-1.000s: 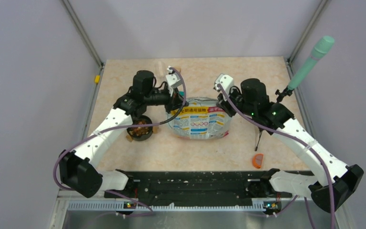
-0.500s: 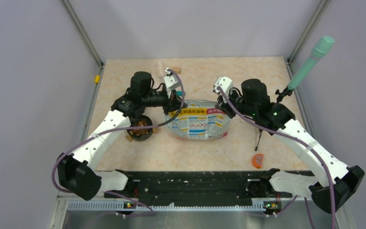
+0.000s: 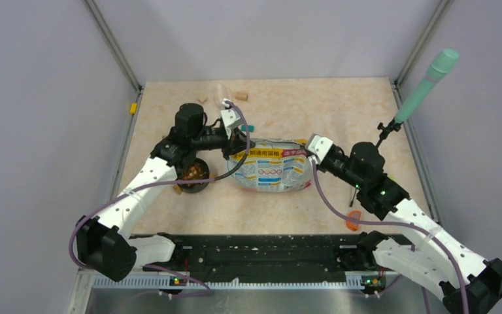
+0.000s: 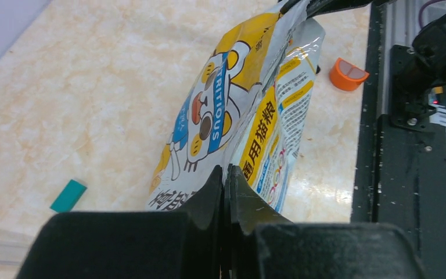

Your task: Serve the pet food

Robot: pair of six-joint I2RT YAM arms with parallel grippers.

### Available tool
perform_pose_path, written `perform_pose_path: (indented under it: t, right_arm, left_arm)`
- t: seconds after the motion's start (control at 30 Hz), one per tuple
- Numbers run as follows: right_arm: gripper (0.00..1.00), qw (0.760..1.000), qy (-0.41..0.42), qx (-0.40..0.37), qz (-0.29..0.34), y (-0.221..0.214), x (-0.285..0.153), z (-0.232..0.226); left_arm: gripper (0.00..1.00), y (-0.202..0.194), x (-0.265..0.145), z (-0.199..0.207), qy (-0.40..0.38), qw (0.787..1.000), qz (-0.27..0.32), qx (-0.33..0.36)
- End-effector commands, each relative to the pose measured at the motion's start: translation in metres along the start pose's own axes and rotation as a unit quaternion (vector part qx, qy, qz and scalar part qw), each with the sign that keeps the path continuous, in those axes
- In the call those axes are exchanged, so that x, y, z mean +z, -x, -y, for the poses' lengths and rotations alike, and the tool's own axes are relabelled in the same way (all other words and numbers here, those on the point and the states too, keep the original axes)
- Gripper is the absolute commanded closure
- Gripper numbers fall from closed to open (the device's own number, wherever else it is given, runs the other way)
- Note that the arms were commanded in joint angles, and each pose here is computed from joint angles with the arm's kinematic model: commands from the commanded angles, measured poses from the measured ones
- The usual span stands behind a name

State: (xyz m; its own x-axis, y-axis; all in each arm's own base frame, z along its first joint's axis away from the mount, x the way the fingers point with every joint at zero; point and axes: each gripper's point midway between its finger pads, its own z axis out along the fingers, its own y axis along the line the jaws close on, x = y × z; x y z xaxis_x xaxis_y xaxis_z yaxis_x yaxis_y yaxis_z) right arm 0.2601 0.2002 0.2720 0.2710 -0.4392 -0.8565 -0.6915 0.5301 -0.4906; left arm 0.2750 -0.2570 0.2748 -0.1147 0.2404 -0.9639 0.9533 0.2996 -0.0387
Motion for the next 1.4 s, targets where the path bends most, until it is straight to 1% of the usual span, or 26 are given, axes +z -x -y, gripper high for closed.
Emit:
perform_pose_path:
  t: [0.0,0.13,0.2,0.33,0.4,0.5,0.53,0.6,0.67,0.73,0.77,0.8,0.83,0.87,0.93,0.97,1.0,1.03,1.17,1.3,1.37]
  right_arm:
    - [1.0,0.97,-0.233,-0.055,-0.035,-0.001,-0.036,0.098]
    - [1.0,0.972,-0.229,-0.05,-0.025,0.0,-0.03,0.097]
    - [1.0,0.974,-0.221,-0.042,-0.024,0.0,-0.026,0.095]
    - [1.0,0.972,-0.227,-0.046,-0.038,-0.006,-0.022,0.098]
    - [1.0,0.97,-0.232,-0.05,-0.045,-0.01,-0.023,0.099]
    - [1.0,0.973,-0.223,-0.048,-0.037,-0.007,-0.022,0.096]
    - [1.0,0.974,-0.22,-0.047,-0.035,-0.005,-0.021,0.095]
    - [1.0,0.975,-0.218,-0.039,-0.029,0.0,-0.023,0.096]
    - [1.0,0.98,-0.195,-0.037,-0.027,0.005,-0.021,0.091]
    - [1.0,0.986,-0.157,-0.032,-0.049,-0.001,-0.019,0.079]
    - [1.0,0.988,-0.144,-0.028,-0.055,-0.003,-0.018,0.075]
    - [1.0,0.989,-0.135,-0.025,-0.062,-0.004,-0.019,0.072]
    - [1.0,0.989,-0.132,-0.022,-0.067,-0.006,-0.02,0.07]
    - [0.97,0.989,-0.13,-0.02,-0.07,-0.006,-0.021,0.07]
    - [0.68,0.99,-0.119,-0.018,-0.075,-0.007,-0.023,0.066]
    - [0.58,0.991,-0.108,-0.017,-0.076,-0.006,-0.023,0.063]
    - [0.51,0.992,-0.097,-0.015,-0.079,-0.005,-0.023,0.06]
    - [0.47,0.993,-0.089,-0.013,-0.08,-0.003,-0.023,0.058]
    - [0.39,0.995,-0.07,0.001,-0.073,0.008,-0.026,0.054]
    - [0.38,0.997,-0.056,0.011,-0.058,0.022,-0.029,0.053]
    - [0.37,0.997,-0.048,0.013,-0.052,0.03,-0.031,0.052]
  left_arm:
    - [1.0,-0.001,-0.039,-0.074,0.185,0.98,-0.007,0.079]
    - [1.0,-0.004,-0.04,-0.081,0.196,0.972,-0.014,0.127]
    - [0.99,-0.002,-0.043,-0.089,0.222,0.965,-0.015,0.141]
    - [0.95,0.002,-0.048,-0.1,0.252,0.956,-0.018,0.15]
    - [0.95,0.006,-0.049,-0.102,0.256,0.955,-0.013,0.15]
    - [0.95,0.014,-0.049,-0.099,0.256,0.955,0.003,0.148]
    - [0.93,0.017,-0.049,-0.099,0.256,0.956,0.008,0.146]
    - [0.89,0.024,-0.051,-0.097,0.256,0.956,0.017,0.143]
    - [0.76,0.029,-0.052,-0.096,0.257,0.957,0.024,0.136]
    - [0.72,0.031,-0.052,-0.094,0.254,0.959,0.027,0.127]
    - [0.67,0.032,-0.051,-0.093,0.25,0.96,0.027,0.124]
    - [0.65,0.032,-0.05,-0.091,0.245,0.961,0.026,0.122]
    - [0.61,0.032,-0.05,-0.09,0.242,0.963,0.027,0.118]
    - [0.59,0.033,-0.05,-0.089,0.24,0.964,0.027,0.111]
    - [0.58,0.038,-0.049,-0.086,0.233,0.967,0.031,0.096]
    - [0.57,0.042,-0.05,-0.084,0.229,0.968,0.037,0.09]
    - [0.56,0.048,-0.049,-0.08,0.221,0.97,0.043,0.087]
    - [0.56,0.05,-0.048,-0.076,0.213,0.972,0.046,0.083]
    - [0.54,0.071,-0.05,-0.065,0.186,0.98,0.047,0.053]
    - [0.54,0.09,-0.056,-0.05,0.158,0.986,0.041,0.037]
    - [0.53,0.1,-0.061,-0.043,0.154,0.986,0.049,0.043]
